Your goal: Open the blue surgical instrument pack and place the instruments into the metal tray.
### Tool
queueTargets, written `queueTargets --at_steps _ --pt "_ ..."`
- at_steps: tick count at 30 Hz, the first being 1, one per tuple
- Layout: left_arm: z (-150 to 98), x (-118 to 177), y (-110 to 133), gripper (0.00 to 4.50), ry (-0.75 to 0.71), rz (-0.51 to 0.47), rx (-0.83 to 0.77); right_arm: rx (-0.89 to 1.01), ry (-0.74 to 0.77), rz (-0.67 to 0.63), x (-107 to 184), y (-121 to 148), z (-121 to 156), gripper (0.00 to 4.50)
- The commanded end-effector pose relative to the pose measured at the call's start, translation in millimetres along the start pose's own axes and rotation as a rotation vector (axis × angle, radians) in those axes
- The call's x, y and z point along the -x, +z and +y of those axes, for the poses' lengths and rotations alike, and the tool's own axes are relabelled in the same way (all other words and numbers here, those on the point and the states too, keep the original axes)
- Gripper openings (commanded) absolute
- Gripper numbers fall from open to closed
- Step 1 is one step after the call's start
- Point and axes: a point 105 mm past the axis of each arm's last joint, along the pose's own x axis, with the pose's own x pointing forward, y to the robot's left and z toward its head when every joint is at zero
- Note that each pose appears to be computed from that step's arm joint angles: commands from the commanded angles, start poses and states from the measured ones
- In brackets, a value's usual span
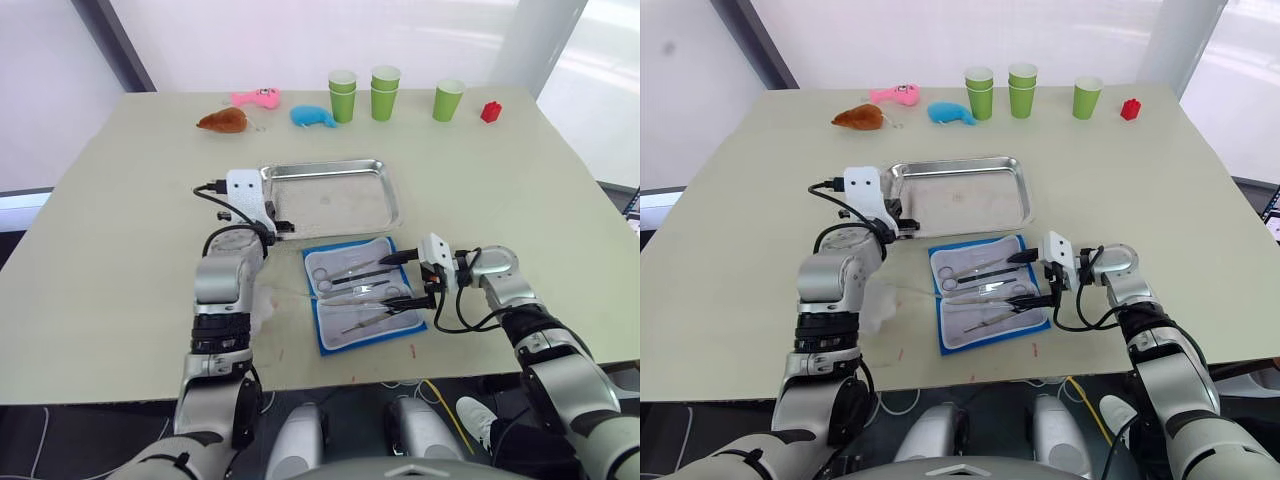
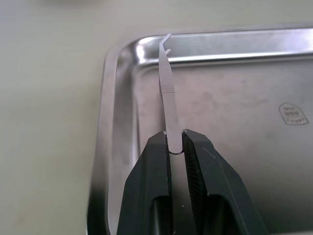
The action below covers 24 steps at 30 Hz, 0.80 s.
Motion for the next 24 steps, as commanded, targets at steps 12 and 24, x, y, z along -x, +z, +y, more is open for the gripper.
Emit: queueTargets --at_steps 12,24 --pt "-4.4 -5.0 3.3 0.21 0.046 0.0 0.044 -0.154 0.077 0.171 -7.4 -55.8 34.6 4.5" --pt "-3.7 -3.6 12.3 1.84 0.064 -0.037 0.041 -0.15 0.072 0.167 -8.3 -54.0 32.5 4.5"
